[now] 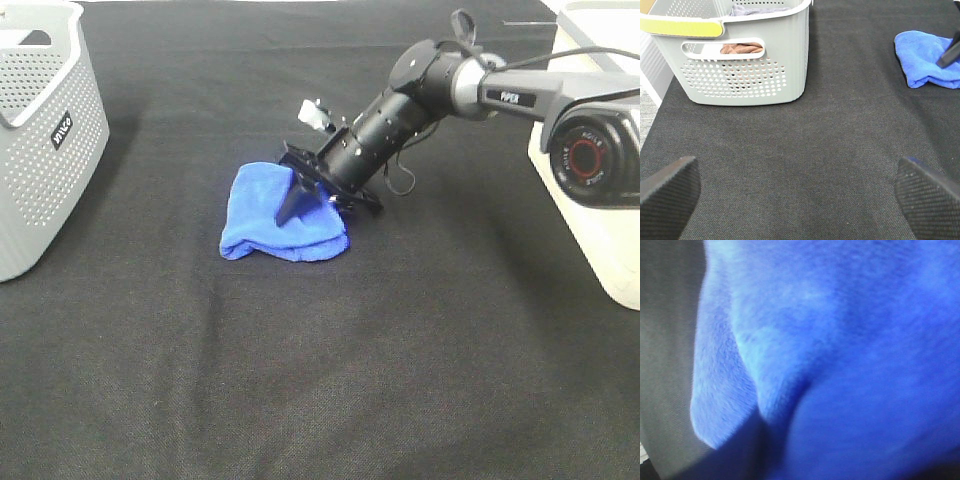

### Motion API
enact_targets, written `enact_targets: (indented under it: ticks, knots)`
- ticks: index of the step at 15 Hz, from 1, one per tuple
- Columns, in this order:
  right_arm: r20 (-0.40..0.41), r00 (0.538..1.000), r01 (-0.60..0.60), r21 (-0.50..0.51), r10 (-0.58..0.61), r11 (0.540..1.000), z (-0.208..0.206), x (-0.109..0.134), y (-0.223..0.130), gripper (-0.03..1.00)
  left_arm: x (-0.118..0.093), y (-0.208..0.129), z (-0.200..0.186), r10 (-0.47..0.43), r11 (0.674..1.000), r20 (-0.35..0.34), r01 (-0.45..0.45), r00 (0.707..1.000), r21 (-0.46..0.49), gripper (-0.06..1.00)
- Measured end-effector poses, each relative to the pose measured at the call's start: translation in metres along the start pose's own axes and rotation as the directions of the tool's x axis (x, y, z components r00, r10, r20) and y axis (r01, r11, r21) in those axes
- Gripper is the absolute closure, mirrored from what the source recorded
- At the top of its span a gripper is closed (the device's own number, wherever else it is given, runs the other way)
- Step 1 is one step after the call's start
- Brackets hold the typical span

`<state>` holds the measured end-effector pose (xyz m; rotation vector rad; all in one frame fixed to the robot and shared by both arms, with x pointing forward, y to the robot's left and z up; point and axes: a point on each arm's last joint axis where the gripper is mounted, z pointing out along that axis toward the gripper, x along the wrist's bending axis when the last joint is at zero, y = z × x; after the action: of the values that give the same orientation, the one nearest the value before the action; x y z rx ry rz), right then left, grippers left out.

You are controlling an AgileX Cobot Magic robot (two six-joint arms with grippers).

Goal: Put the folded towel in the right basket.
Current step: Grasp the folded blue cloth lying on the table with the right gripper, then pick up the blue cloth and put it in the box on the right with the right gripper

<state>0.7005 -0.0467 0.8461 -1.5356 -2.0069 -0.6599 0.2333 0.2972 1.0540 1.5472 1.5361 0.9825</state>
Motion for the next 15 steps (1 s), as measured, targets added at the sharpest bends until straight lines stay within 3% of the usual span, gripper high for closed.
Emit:
enact_targets:
  ticks: [1,4,6,7,10,12,14,15]
  knots:
    - [0.003,1.0,-0.002,-0.002,0.002,1.0,0.0,-0.001,0.0,0.77,0.0,0.0,0.0,0.0,1.0,0.0,0.0,1.0,0.0,-0.05]
    - [0.029,0.999,0.038,-0.005,-0.037,0.999,-0.009,0.006,0.0,0.79,0.0,0.0,0.0,0.0,1.0,0.0,0.0,1.0,0.0,-0.05]
    - [0.051,0.995,0.089,-0.001,-0.088,0.996,-0.036,0.024,-0.002,0.79,0.0,0.0,0.0,0.0,1.0,0.0,0.0,1.0,0.0,-0.05]
    - [0.046,0.992,0.116,-0.031,-0.114,0.993,-0.06,0.038,0.0,0.79,0.0,0.0,0.0,0.0,1.0,0.0,0.0,1.0,0.0,-0.05]
    - [0.065,0.978,0.208,-0.242,-0.198,0.948,-0.174,0.077,-0.001,0.79,0.0,0.0,0.0,0.0,1.0,0.0,0.0,1.0,0.0,-0.05]
    - [0.096,0.971,0.239,-0.386,-0.219,0.891,-0.253,0.086,-0.012,0.79,0.0,0.0,0.0,0.0,1.0,0.0,0.0,1.0,0.0,-0.05]
    - [0.165,0.969,0.243,-0.536,-0.182,0.808,-0.34,0.08,-0.037,0.79,0.0,0.0,0.0,0.0,1.0,0.0,0.0,1.0,0.0,-0.05]
    - [0.165,0.969,0.243,-0.536,-0.182,0.808,-0.34,0.08,-0.037,0.79,0.0,0.0,0.0,0.0,1.0,0.0,0.0,1.0,0.0,-0.05]
